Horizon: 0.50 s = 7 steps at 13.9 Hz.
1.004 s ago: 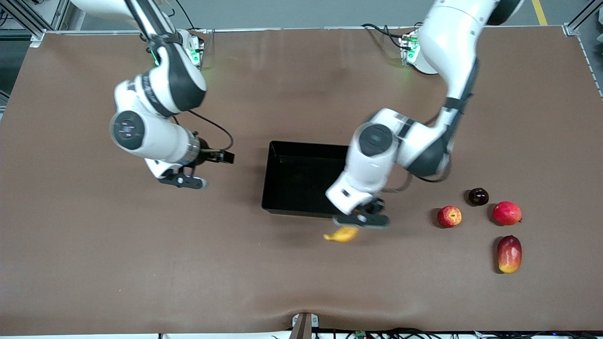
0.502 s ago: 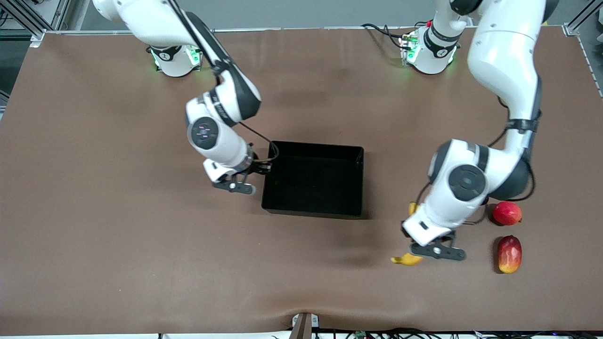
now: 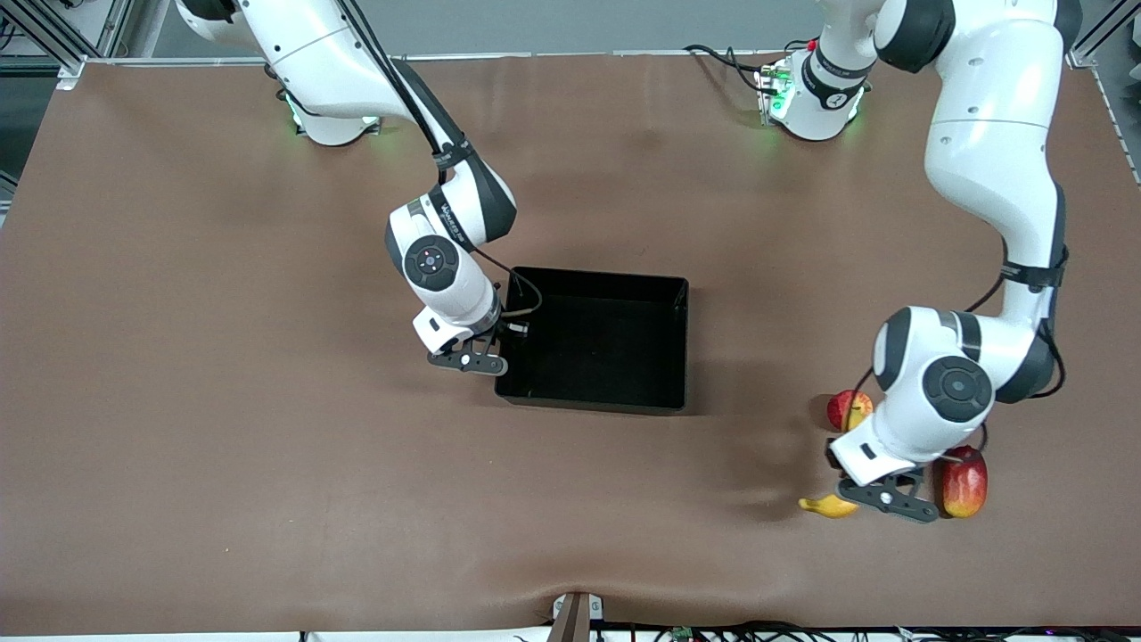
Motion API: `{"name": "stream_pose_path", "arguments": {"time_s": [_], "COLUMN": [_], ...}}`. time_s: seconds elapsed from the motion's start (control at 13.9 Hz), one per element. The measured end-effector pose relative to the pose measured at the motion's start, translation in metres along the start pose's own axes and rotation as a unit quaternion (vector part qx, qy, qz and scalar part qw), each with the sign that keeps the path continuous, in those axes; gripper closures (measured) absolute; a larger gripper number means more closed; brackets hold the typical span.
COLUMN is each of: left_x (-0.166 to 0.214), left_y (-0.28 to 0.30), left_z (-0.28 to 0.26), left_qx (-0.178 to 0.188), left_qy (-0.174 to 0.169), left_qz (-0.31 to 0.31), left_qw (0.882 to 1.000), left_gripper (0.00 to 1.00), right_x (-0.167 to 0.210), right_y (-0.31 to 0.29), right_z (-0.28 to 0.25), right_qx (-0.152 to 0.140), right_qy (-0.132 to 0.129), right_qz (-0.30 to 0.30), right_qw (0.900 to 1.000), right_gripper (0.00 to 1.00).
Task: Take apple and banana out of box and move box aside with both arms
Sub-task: 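Carry the banana toward the fruits while the right gripper grips the tray rim, then drag the tray with the right gripper while the left gripper lowers the banana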
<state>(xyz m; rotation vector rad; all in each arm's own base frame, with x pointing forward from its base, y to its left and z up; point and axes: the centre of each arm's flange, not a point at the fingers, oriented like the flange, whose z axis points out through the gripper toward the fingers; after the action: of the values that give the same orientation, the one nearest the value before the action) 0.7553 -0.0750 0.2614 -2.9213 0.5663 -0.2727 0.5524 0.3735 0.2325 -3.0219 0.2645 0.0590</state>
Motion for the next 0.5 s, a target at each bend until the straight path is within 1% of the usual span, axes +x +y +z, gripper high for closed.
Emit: {"name": "stream_pose_path", "arguments": {"time_s": [0.07,0.14,0.22,0.5], "left_x": [-0.005,-0.010,-0.015,-0.032], "left_y": [-0.015,-0.029,-0.039,-0.062], "left_z": [0.007,0.015,0.023,0.054], "left_qx": [0.006,0.012,0.016,0.022], "left_qy": [0.000,0.002,0.002,-0.008], "left_qz": [0.009,0.016,0.019,0.014], "left_qw": [1.000,1.000,1.000,1.000], "left_gripper": [0.65,0.65,0.65,0.65], "right_x": [0.002,0.004,0.007,0.027], "right_y": [0.002,0.006,0.012,0.051], "right_z": [-0.004,-0.009,-0.017,-0.069], "right_qx": [-0.005,-0.014,-0.022,-0.041], "right_qy": [-0.006,-0.015,-0.024,-0.053], "right_qz": [0.002,0.005,0.009,0.038], "right_qw": [1.000,1.000,0.999,0.997], "right_gripper": [0.84,0.93,0.95,0.95]}}
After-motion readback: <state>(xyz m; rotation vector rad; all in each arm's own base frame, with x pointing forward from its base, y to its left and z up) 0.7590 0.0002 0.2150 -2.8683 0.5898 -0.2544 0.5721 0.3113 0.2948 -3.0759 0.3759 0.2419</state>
